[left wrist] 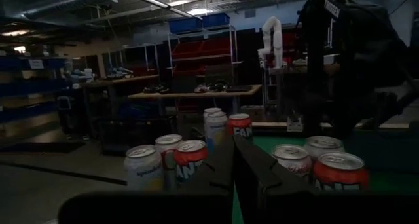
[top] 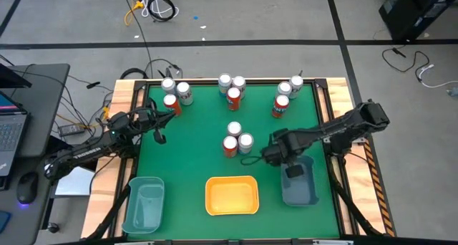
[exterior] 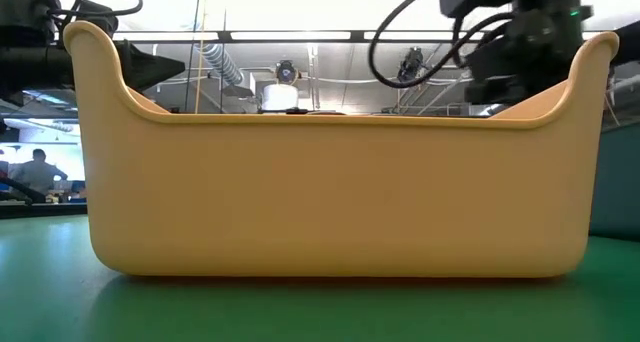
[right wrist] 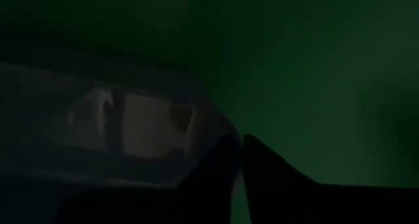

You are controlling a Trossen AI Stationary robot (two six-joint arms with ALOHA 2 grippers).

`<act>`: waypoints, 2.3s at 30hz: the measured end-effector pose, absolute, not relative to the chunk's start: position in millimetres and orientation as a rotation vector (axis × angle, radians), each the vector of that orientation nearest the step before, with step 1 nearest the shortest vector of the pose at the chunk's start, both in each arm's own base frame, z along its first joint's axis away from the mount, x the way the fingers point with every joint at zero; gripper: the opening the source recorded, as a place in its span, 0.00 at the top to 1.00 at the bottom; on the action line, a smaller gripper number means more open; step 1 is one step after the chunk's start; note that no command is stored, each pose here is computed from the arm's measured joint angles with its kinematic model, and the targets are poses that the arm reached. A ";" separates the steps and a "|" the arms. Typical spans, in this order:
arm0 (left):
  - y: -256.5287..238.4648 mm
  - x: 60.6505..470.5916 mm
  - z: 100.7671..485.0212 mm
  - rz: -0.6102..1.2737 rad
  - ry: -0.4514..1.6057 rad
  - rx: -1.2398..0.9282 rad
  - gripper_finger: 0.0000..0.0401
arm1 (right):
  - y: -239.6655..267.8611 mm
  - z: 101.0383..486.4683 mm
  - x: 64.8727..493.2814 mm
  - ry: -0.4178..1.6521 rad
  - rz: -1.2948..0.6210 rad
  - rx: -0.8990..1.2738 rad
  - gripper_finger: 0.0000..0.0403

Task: Sort soda cans
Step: Adjust the blue bin on the table, then put the red soda can into the blue bin

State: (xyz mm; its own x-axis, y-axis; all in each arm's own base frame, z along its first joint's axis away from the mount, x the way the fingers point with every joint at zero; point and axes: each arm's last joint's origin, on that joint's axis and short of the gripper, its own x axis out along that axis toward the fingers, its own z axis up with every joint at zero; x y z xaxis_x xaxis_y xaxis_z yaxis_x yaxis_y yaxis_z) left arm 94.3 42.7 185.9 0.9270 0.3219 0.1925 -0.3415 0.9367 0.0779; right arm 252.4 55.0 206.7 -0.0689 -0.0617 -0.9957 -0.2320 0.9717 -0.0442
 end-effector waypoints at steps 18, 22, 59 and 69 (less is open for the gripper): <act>43.7 94.0 185.6 0.376 -0.175 0.108 0.97 | 18.8 227.0 275.9 1.508 -0.023 -0.021 0.70; 44.1 93.9 185.6 0.388 -0.175 0.106 0.97 | 12.8 259.8 285.0 1.449 -0.109 0.032 0.56; 44.7 94.3 181.9 0.401 -0.137 0.094 0.97 | -179.3 260.7 229.4 1.359 -0.767 0.614 0.16; 45.2 94.2 180.7 0.414 -0.125 0.091 0.97 | -175.2 230.3 232.1 1.335 -0.748 0.601 0.17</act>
State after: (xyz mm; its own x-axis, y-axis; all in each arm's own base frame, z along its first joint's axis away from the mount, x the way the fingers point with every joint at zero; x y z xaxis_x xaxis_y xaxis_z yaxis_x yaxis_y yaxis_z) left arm 94.2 45.2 180.7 0.9078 0.3955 0.1393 -0.4067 0.9115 0.0622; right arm 232.1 -175.2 230.3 0.0700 -0.1355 -0.9883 0.7722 0.6346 -0.0323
